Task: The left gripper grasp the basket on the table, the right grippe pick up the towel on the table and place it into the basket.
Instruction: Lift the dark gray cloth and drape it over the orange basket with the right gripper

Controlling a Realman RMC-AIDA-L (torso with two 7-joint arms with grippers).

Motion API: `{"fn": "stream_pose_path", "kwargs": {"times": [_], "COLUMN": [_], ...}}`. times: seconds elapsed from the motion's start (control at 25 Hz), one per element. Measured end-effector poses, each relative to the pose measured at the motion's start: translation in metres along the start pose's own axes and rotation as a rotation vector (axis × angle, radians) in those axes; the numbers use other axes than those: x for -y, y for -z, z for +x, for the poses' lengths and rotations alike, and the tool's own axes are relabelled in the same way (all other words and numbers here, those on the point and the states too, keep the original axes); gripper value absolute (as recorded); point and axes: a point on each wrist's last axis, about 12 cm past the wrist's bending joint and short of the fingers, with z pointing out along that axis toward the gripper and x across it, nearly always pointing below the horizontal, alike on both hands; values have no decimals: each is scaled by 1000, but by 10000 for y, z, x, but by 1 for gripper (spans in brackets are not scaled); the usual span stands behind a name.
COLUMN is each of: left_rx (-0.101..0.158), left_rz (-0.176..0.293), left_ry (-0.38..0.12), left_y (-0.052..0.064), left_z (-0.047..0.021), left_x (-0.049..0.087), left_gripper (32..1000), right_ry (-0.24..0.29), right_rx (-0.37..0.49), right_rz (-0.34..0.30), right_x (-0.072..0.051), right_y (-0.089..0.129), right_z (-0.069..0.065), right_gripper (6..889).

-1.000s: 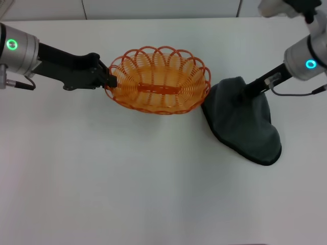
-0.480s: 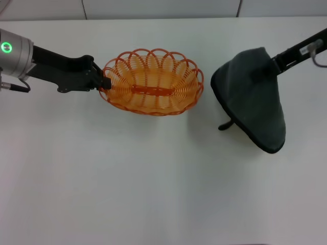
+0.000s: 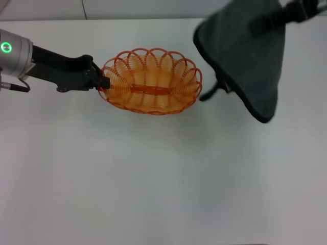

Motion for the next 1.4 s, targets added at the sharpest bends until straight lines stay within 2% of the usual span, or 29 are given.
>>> {"fn": "stream_pose_path", "kwargs": {"times": [0.16, 0.36, 0.64, 0.76, 0.96, 1.16, 1.32, 1.4], "left_rx": [-1, 0, -1, -3, -2, -1, -1, -1], "left_rz": [0, 1, 2, 2, -1, -2, -1, -1], "left_ry": [0, -4, -8, -11, -12, -12, -14, -14], "left_y": [-2, -12, -29, -36, -38, -39, -41, -42], "left_z": [2, -2, -3, -5, -8, -11, -17, -17], "left_x": [0, 11, 26, 35, 35, 37, 46, 48], "left_gripper": [74, 74, 74, 74, 74, 74, 74, 74], "right_ry": [45, 80, 150, 175, 212, 248, 273, 279], "right_rx": [71, 102, 144, 133, 68, 4, -39, -45], "right_rz": [-68, -78, -102, -101, -59, -28, -31, -30], "right_x": [-101, -159, -254, -295, -329, -366, -386, -384], "right_y": [63, 9, -302, -466, -730, -1012, -1253, -1289], "right_z": [-174, -342, -600, -644, -662, -637, -593, -583], "right_gripper": [87, 88, 89, 90, 91, 91, 92, 92]}}
